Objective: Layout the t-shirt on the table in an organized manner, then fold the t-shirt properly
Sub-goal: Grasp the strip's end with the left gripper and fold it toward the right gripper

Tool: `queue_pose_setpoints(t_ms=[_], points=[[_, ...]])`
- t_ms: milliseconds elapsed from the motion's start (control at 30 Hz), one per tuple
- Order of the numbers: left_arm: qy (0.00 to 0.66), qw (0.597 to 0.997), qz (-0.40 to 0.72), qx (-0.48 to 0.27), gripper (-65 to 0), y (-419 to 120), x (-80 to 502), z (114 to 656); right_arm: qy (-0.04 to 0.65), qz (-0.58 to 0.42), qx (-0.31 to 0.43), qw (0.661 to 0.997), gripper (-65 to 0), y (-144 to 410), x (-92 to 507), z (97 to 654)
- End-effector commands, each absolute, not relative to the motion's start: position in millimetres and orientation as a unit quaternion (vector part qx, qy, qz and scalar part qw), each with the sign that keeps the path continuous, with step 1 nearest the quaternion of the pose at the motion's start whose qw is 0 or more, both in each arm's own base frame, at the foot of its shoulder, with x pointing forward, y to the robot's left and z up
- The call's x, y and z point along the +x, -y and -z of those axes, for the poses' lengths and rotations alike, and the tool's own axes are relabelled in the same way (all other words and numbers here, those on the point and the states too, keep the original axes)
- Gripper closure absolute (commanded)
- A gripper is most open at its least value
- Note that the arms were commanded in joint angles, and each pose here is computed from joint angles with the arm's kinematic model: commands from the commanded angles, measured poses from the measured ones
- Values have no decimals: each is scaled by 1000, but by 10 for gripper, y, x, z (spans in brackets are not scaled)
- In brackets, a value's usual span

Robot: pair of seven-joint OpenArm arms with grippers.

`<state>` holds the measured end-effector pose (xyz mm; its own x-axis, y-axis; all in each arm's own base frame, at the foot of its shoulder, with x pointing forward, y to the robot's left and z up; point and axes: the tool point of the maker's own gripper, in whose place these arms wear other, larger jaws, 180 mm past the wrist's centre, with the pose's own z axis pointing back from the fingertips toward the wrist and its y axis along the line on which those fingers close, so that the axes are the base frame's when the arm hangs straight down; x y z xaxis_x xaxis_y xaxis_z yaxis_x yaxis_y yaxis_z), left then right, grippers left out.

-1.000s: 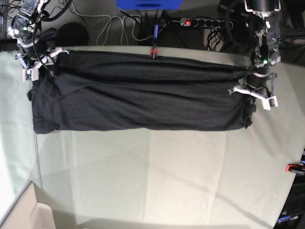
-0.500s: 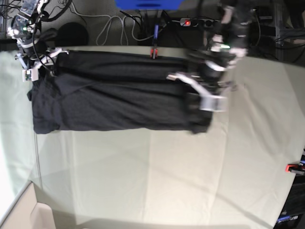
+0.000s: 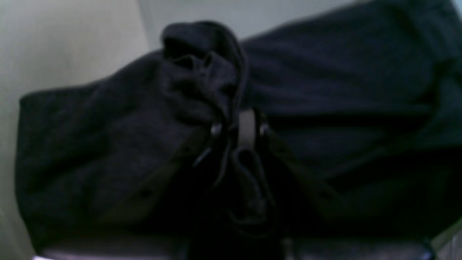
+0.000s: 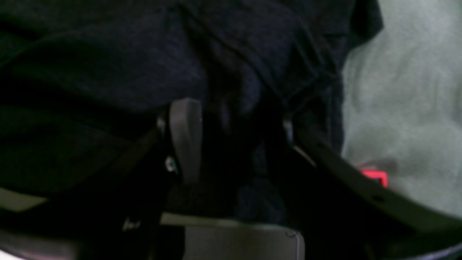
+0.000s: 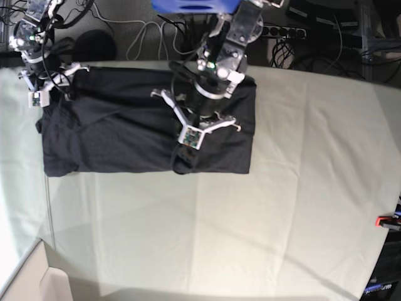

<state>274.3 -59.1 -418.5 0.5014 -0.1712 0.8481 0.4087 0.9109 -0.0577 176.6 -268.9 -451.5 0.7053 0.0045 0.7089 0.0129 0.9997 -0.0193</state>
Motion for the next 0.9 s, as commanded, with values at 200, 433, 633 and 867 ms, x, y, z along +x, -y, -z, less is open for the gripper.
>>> queue_pose_setpoints(t_ms=[200, 433, 633, 867], points=[[496, 841, 171, -132, 0, 667, 2921, 4056, 405, 0, -17, 914, -283, 2743, 1832, 4405], [502, 823, 213, -159, 0, 1022, 2855, 3930, 404, -8, -22, 914, -284, 2791, 1842, 4384], [501, 822, 218, -159, -1, 1043, 2879, 3945, 404, -7, -25, 914, -284, 2816, 1837, 4376], [494, 825, 221, -161, -229, 1055, 2833, 4012, 403, -7, -25, 915, -284, 2816, 1831, 4379]])
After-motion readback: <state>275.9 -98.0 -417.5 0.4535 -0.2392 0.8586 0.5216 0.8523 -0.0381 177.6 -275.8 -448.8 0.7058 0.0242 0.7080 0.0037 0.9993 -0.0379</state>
